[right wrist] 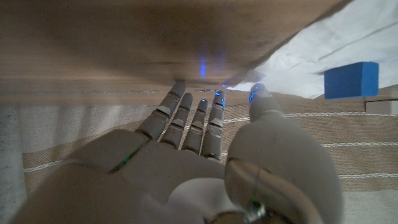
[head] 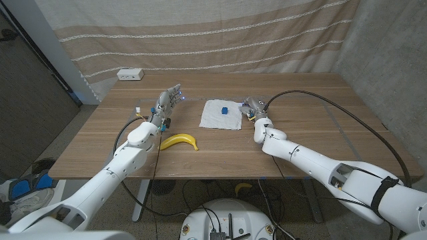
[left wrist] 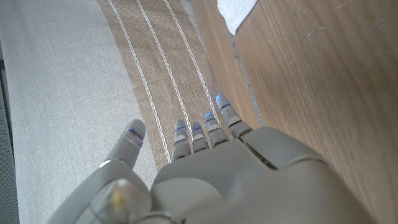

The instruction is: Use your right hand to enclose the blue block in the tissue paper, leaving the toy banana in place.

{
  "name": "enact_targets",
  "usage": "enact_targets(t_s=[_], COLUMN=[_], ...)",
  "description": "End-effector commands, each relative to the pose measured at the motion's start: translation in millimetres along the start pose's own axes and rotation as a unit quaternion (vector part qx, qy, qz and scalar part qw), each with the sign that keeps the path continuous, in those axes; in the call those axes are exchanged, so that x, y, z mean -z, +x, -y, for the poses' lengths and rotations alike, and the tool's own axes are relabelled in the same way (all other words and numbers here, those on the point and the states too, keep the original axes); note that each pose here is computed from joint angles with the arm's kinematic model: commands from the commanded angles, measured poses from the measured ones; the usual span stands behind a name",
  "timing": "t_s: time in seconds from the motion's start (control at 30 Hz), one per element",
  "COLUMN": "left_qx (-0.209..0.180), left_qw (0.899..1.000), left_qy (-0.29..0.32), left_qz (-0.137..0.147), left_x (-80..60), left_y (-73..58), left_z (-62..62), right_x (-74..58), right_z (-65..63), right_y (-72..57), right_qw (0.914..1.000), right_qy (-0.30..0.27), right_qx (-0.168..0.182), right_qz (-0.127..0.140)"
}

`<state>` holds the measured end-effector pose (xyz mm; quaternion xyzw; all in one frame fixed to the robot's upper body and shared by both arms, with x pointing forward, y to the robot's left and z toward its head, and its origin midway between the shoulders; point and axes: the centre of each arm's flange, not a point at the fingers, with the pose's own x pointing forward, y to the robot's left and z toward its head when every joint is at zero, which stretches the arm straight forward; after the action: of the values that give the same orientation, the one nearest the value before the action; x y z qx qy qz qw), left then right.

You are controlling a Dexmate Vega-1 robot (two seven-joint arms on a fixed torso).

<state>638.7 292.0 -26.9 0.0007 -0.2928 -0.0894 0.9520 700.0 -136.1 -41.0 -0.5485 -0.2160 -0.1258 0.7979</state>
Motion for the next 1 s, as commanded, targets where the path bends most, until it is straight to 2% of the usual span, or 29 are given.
enact_targets(t_s=[0.03,0.23,0.5,0.73,0.8,1.0], left_qx=[-0.001,-0.004,-0.007,-0.004,-0.005,0.0], left_qw=[1.0,1.0,1.0,1.0,1.0,1.0], left_qy=[0.0,0.001,0.0,0.003,0.0,0.0], left_qz=[-0.001,-0.002,-0.003,-0.004,-0.005,-0.005], left_x=[-0.6,-0.1,0.2,0.6,1.1,2.1], left_y=[-2.3,-4.3,-4.7,-1.9,0.1,3.8], left_z=[-0.4,-2.2,-4.1,-5.5,-6.0,-6.5], right_x=[2.0,3.7,4.1,-0.3,-5.7,-14.0], right_z=[-5.3,-10.7,-11.6,-0.5,6.1,13.5], right_y=[-1.7,-2.1,-1.4,-0.5,0.0,1.1], right_qw=[0.9995,0.9987,0.9975,0.9963,0.9958,0.9941], right_qy=[-0.012,-0.01,0.006,0.039,0.049,0.056], right_qx=[0.016,0.02,0.027,0.016,0.011,0.014], right_qz=[0.024,0.045,0.064,0.074,0.077,0.092])
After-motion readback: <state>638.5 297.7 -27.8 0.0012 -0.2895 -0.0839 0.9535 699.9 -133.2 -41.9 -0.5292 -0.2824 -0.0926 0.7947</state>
